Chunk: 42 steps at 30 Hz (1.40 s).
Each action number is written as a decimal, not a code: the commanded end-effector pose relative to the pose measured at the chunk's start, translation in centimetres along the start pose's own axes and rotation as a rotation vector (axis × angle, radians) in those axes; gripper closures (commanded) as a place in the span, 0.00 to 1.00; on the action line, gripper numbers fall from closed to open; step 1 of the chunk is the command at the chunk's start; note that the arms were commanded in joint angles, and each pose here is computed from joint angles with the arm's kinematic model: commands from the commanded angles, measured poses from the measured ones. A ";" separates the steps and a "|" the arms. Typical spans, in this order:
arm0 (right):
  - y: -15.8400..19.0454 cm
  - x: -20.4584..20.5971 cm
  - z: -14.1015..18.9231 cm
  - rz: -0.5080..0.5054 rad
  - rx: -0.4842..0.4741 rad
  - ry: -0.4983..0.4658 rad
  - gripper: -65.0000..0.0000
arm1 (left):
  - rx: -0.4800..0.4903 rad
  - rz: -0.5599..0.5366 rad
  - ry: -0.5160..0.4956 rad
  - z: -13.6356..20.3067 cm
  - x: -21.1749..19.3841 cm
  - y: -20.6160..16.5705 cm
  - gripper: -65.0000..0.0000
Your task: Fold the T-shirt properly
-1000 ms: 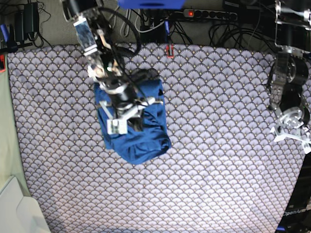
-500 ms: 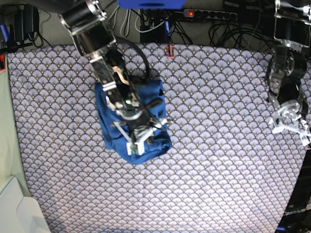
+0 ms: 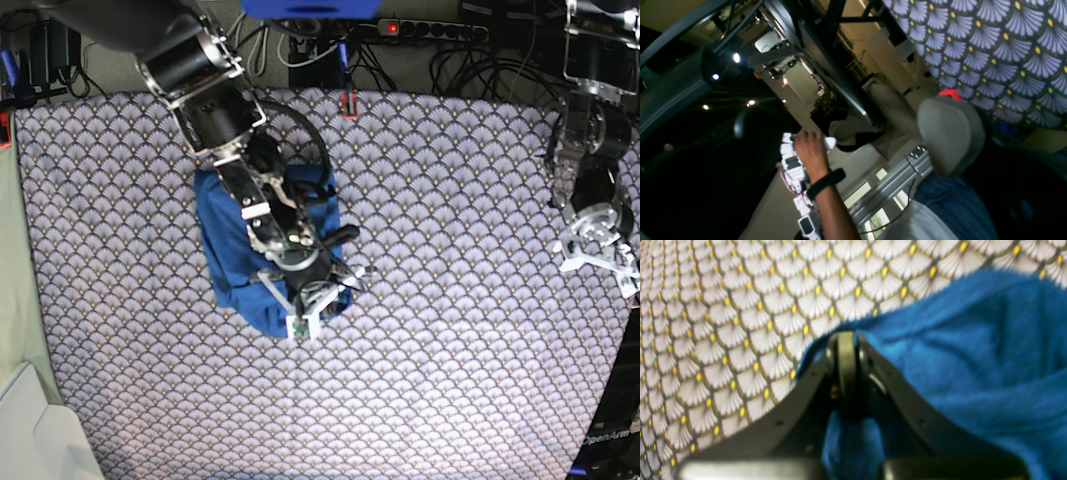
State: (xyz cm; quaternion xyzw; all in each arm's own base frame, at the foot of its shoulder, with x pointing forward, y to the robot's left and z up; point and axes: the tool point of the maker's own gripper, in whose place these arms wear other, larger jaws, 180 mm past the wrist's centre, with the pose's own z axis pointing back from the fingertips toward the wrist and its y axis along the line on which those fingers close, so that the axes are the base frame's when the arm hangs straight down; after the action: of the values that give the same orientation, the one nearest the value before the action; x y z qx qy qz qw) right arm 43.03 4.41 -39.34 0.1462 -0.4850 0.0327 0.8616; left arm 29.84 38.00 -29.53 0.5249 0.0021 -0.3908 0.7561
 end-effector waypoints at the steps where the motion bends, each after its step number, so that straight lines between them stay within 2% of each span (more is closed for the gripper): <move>1: 1.0 4.0 0.0 0.020 0.030 -0.100 1.00 | 0.052 0.020 0.030 0.0 -1.0 2.0 0.00; 8: -1.7 7.7 3.0 0.056 0.014 -0.228 1.00 | 0.023 0.071 0.036 -0.4 -1.9 2.0 0.00; 11: -2.8 7.5 4.7 0.076 0.008 -0.254 1.00 | -0.025 0.087 -0.006 -0.5 -1.2 1.2 0.00; 14: -4.6 6.4 6.0 0.086 -0.028 -0.247 1.00 | -0.057 0.140 0.002 -1.2 -2.5 1.2 0.00; 16: -6.6 5.6 6.8 0.087 -0.091 -0.239 1.00 | -0.087 0.188 -0.005 -1.5 -3.0 1.0 0.17; 18: -8.4 5.2 7.7 0.103 -0.139 -0.236 1.00 | -0.108 0.238 -0.002 -1.8 -3.7 1.1 0.42; 20: -9.4 4.7 8.8 0.125 -0.149 -0.233 1.00 | -0.119 0.279 0.013 -2.2 -4.7 1.2 0.65; 21: -10.0 4.3 9.5 0.139 -0.155 -0.228 1.00 | -0.127 0.296 0.023 -2.4 -5.3 1.1 0.72; 23: -11.6 3.6 10.7 0.136 -0.184 -0.222 1.00 | -0.149 0.310 0.043 -2.7 -6.3 0.2 0.74; 26: -14.0 2.4 12.5 0.098 -0.246 -0.212 1.00 | -0.164 0.318 0.021 -3.0 -7.1 -1.0 0.74; 32: -19.9 -0.2 17.3 0.023 -0.409 -0.189 1.00 | -0.237 0.325 0.045 -3.6 -10.3 -5.4 0.75; 35: -21.9 -1.5 19.9 0.005 -0.473 -0.172 1.00 | -0.312 0.396 0.010 -3.3 -10.8 -8.5 0.75; 38: -23.3 -2.8 22.1 -0.005 -0.524 -0.151 1.00 | -0.368 0.469 -0.033 -3.0 -10.7 -10.2 0.84; 40: -24.2 -3.4 23.6 -0.012 -0.559 -0.145 1.00 | -0.406 0.531 -0.054 -2.7 -10.5 -11.2 0.99; 42: -24.7 -3.7 25.0 -0.009 -0.581 -0.141 1.00 | -0.434 0.582 -0.067 -2.5 -10.4 -11.9 1.00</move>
State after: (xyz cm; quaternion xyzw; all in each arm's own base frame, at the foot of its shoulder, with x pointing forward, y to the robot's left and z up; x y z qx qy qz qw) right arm 24.67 -25.78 -37.14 -0.0984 -0.5093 -0.1293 0.8451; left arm 16.32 43.62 -36.89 0.3001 -0.0850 -0.1680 0.9351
